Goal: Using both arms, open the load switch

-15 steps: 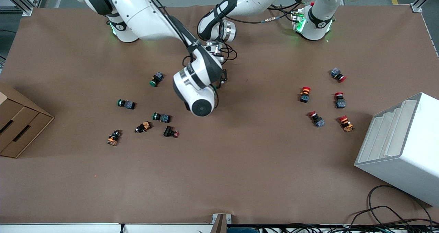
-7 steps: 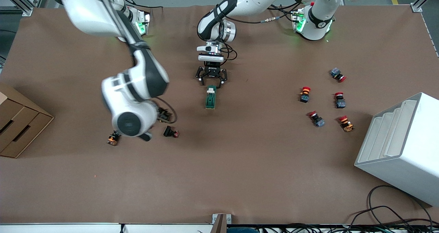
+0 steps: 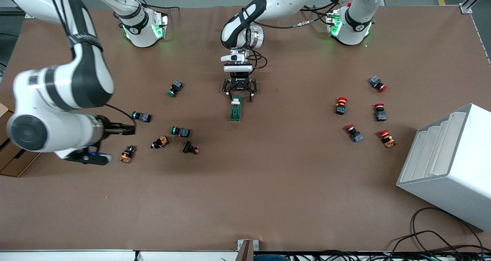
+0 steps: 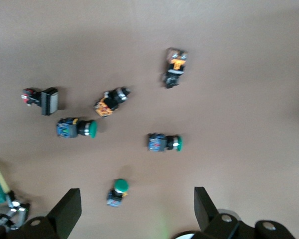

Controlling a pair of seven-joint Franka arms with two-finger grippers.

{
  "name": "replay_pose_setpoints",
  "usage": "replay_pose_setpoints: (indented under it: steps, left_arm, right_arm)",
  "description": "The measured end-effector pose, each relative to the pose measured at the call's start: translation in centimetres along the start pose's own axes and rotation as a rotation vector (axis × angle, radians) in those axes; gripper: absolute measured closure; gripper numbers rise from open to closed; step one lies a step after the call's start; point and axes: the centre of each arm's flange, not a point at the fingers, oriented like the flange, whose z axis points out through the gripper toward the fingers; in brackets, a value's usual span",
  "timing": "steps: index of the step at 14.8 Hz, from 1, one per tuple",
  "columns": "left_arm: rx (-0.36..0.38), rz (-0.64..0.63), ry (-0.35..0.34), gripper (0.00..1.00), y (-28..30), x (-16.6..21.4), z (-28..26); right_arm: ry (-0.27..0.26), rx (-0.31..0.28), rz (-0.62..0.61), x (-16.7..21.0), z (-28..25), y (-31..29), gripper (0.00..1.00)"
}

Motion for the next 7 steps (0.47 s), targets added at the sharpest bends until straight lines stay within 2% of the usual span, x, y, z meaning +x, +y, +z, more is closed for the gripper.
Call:
replay_pose_setpoints:
  steps: [4,7]
  left_arm:
    - [0.059,-0.028,-0.025,0.01,0.9,2.5,0.6]
    - [0.09,-0.028,-0.062,0.01,1.9,3.9,0.3]
  right_arm:
    - [0.074,0.004,-0.062,-1.5,-4.2,6.4,0.0]
    - [0.106,0.02,-0.051,-2.4,-6.0,10.4,0.0]
